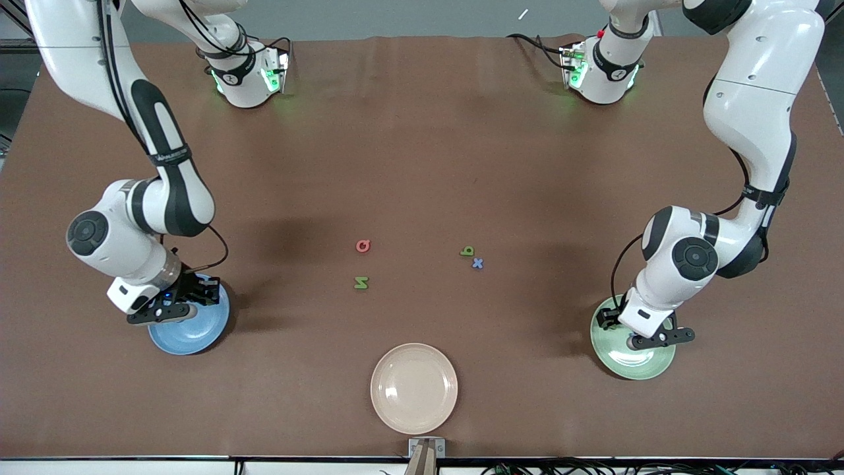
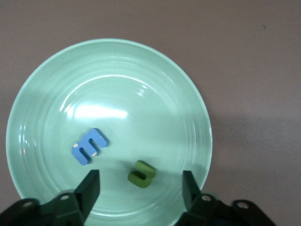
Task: Sort uppercase to blue plate, lowercase to green plate
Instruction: 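Release the letters onto the plates and reach both grippers toward remaining letters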
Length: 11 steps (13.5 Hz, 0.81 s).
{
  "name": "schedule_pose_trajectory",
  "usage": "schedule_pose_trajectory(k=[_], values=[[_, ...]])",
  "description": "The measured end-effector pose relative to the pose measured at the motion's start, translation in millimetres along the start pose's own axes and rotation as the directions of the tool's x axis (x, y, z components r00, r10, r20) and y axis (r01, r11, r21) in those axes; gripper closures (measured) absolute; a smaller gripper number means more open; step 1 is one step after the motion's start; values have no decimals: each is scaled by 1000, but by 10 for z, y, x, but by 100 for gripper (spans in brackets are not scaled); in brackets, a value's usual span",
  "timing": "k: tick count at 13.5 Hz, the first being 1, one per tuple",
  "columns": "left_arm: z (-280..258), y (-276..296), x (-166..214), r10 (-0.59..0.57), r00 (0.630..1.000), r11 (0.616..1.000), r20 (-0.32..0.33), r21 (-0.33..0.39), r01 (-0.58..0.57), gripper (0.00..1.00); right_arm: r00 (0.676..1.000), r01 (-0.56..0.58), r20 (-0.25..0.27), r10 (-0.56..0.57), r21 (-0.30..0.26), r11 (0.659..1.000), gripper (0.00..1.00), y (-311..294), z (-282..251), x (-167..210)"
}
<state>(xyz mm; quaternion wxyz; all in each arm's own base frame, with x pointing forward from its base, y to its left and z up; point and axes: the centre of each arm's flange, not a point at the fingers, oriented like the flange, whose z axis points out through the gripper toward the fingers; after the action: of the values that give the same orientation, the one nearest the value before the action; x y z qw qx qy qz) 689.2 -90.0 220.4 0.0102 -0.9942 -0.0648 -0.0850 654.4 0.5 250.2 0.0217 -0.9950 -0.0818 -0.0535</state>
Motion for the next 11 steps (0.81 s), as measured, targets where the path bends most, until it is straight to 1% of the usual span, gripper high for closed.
schedule_pose_trajectory(k=[1, 2, 3, 4, 5, 6, 7, 8, 9, 10, 11], values=[[-30, 61, -8, 6, 1000, 1000, 5, -1, -6, 5, 1000, 10, 5, -10, -3, 1000, 74, 105, 95, 21], [-69, 166, -30, 4, 1000, 1000, 11, -3, -4, 2, 1000, 14, 10, -14, -6, 1000, 74, 179, 189, 42], [-111, 327, -73, 0, 1000, 1000, 17, -10, 0, 2, 1000, 16, 15, -16, -8, 1000, 74, 223, 271, 60], [-145, 535, -143, -6, 1000, 1000, 23, -15, 6, 2, 1000, 16, 17, -16, -9, 1000, 67, 238, 331, 76], [-170, 769, -231, -10, 1000, 1000, 26, -20, 10, 7, 1000, 18, 17, -18, -9, 1000, 59, 233, 359, 91], [-191, 1015, -333, -15, 999, 1000, 28, -25, 16, 7, 1000, 20, 17, -20, -7, 1000, 47, 219, 368, 101], [-210, 1248, -442, -10, 999, 1000, 30, -29, 11, 10, 1000, 23, 15, -23, -6, 1000, 38, 197, 363, 111], [-226, 1447, -545, 9, 999, 999, 33, -32, -8, 10, 1000, 28, 13, -28, -4, 1000, 26, 164, 353, 129], [-240, 1605, -633, 30, 999, 999, 34, -35, -29, 11, 999, 36, 20, -36, 2, 999, 23, 104, 342, 145], [-251, 1730, -705, 49, 998, 998, 35, -37, -47, 12, 998, 35, 44, -36, 16, 999, 23, 0, 332, 151], [-257, 1826, -768, 63, 997, 997, 37, -37, -62, 13, 997, 17, 79, -19, 30, 999, 23, -157, 307, 158]])
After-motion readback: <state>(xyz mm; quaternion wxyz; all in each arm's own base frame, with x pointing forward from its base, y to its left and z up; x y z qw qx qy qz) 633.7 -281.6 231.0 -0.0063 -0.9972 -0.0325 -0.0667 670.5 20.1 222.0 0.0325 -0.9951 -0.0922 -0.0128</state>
